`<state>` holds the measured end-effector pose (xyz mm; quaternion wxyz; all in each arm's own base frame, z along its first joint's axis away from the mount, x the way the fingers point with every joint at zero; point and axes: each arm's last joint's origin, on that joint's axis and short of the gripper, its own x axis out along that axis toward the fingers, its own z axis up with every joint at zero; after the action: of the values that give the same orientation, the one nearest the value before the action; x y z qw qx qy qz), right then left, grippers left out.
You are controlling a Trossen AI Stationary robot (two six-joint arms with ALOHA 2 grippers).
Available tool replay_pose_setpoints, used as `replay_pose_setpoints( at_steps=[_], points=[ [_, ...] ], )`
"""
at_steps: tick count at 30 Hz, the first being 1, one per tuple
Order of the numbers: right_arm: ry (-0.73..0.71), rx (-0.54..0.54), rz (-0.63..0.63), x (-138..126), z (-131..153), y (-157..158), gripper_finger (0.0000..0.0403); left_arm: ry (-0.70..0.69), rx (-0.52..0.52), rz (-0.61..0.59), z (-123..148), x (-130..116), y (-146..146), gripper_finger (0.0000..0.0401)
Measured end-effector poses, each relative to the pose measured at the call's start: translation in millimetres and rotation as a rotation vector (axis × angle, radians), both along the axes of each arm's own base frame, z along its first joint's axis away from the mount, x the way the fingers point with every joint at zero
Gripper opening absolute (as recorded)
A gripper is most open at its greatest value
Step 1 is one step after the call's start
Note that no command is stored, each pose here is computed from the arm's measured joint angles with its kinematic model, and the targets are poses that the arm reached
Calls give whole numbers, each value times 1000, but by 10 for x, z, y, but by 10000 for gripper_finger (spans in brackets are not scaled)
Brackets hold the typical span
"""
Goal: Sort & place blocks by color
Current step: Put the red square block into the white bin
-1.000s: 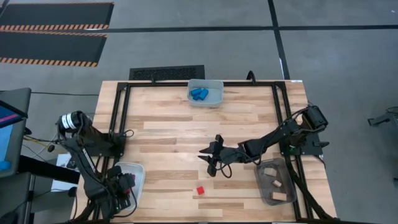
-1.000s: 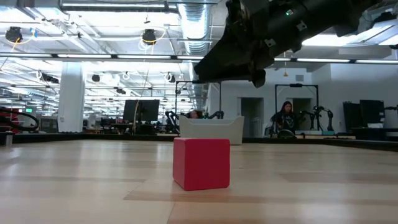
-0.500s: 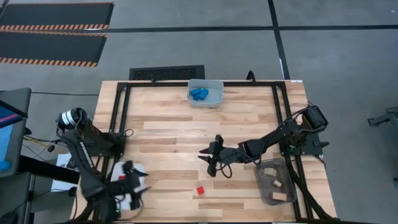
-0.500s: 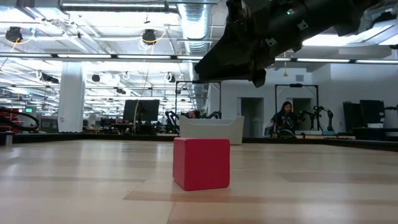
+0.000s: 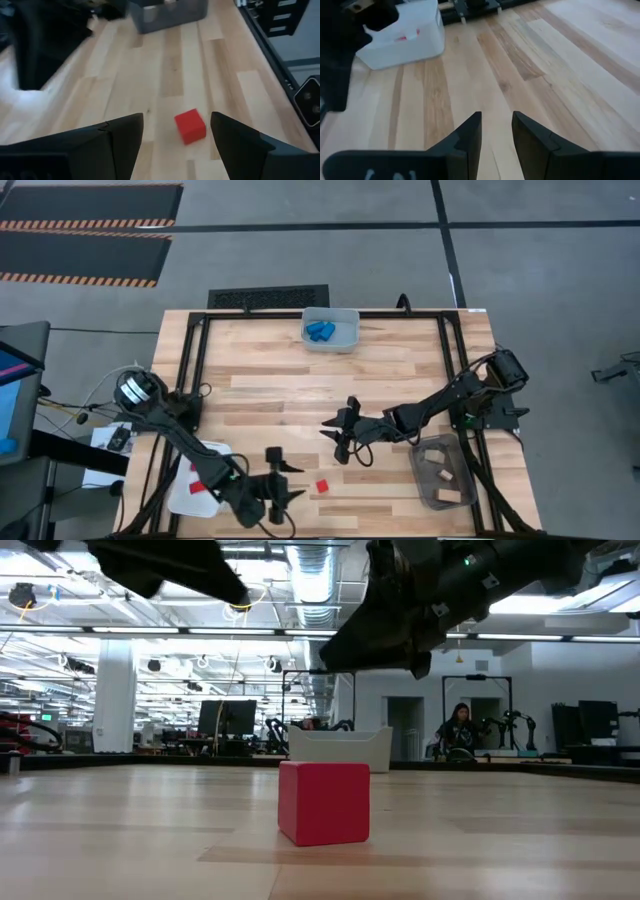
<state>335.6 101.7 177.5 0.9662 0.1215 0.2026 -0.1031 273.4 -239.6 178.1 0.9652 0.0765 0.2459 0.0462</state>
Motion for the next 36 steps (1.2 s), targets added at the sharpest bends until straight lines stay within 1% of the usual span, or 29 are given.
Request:
replay_pose_setpoints(
  at_steps=[4,7,8,10,13,16,19,22,24,26,29,31,33,36],
  points=[
    [29,-9,5,-43,24,4,134,5,-6,-7,-37,46,15,224],
    [11,-6,22,-79,118,41,134,13,-16,-26,-34,35,2,224],
    [26,-19,43,-111,138,62,134,12,-16,-34,-26,23,-11,224],
    [38,-27,123,-156,176,126,134,6,-17,-43,-14,-3,-41,224],
    [6,-16,255,-211,270,264,134,8,0,-48,-20,-39,-69,224],
    [-23,-36,324,-186,342,455,134,-17,30,-19,-12,-64,-84,224],
    [8,-104,404,-112,215,707,137,-43,74,13,-2,-77,-85,224],
    [62,-169,470,-55,10,951,151,-46,83,17,-1,-78,-85,224],
    [67,-187,483,1,-62,1078,168,-45,83,16,-2,-78,-85,224],
    [87,-210,478,51,-121,1140,192,-45,83,17,-2,-77,-84,224],
    [113,-225,454,121,-195,1167,229,-44,87,14,-2,-77,-84,224],
    [128,-206,443,177,-210,1157,248,-43,93,12,-3,-77,-83,224],
    [167,-192,421,197,-255,1119,257,-40,96,12,-5,-76,-79,224],
    [204,-170,411,206,-291,1066,259,-28,102,18,-16,-74,-62,224]
  ],
)
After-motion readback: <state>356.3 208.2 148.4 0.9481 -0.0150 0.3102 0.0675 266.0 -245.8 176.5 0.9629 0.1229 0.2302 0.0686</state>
